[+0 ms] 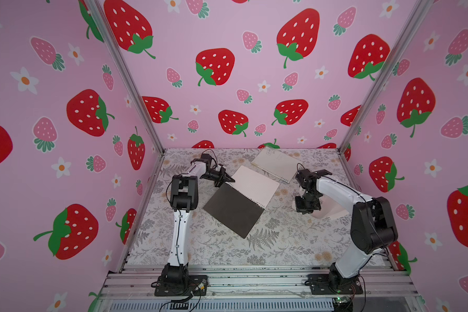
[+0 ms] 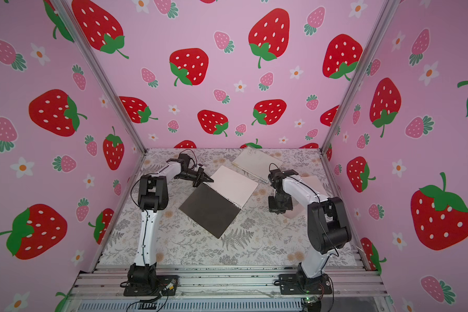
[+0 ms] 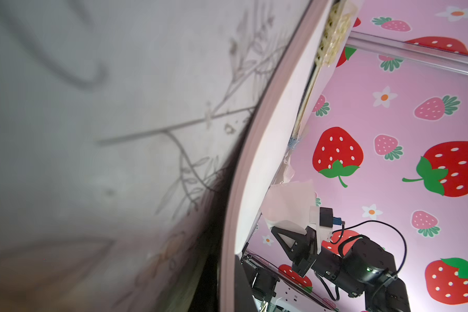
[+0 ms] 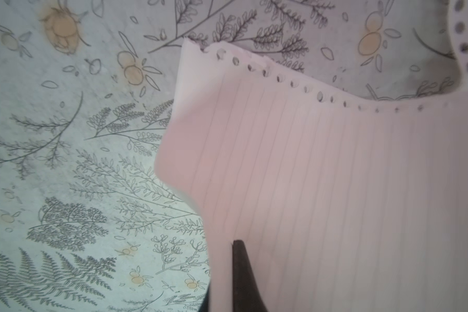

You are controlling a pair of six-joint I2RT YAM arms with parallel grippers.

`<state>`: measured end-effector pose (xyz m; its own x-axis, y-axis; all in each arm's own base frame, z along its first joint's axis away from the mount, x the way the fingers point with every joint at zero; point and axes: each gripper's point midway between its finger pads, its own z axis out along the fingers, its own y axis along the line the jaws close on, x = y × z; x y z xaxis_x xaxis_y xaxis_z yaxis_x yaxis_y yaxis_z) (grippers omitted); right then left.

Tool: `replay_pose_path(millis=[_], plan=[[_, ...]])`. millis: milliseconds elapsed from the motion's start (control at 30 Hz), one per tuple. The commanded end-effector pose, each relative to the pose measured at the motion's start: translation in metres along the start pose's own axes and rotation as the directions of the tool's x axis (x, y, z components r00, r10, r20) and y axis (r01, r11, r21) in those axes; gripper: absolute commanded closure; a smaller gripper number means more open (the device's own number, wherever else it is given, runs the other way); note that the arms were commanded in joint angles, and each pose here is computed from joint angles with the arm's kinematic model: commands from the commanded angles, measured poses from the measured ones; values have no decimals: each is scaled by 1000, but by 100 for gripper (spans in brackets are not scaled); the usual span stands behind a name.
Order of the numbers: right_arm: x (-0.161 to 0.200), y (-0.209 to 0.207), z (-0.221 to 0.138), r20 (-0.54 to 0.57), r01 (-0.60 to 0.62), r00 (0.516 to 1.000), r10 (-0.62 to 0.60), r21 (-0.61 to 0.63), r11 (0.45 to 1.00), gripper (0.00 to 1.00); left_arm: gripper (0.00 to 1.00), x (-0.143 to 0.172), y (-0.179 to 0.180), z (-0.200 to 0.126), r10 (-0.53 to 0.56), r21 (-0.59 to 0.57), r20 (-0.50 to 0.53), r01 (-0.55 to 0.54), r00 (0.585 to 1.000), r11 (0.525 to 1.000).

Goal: Tear off pages from different notebooks
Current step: Tear off the paper from the notebook, then place the paper at the center of the board.

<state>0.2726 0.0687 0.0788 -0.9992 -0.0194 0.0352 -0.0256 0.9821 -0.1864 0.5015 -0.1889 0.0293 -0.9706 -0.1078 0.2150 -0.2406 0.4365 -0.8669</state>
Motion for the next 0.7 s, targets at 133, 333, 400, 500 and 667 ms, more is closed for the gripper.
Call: replay_pose_path(millis=[133,333,400,500,667], plan=[[-31,33,-83,271,12,960,71,-294,956,100,100,29,-14,-7,66,-58,-39,-68,997,996],[-37,39,-136,304,25,944,129,-455,890,100,100,52,-6,4,61,-84,-86,-68,994,994],[-36,29,-125,215,-47,963,161,-455,889,100,100,56,-2,7,49,-88,-94,-57,994,994],[-45,9,-90,96,-176,965,246,-463,869,100,100,60,-1,12,47,-82,-104,-56,993,995],[-79,-30,-13,-30,-354,924,381,-443,823,100,100,61,-6,15,58,-82,-106,-67,993,994]])
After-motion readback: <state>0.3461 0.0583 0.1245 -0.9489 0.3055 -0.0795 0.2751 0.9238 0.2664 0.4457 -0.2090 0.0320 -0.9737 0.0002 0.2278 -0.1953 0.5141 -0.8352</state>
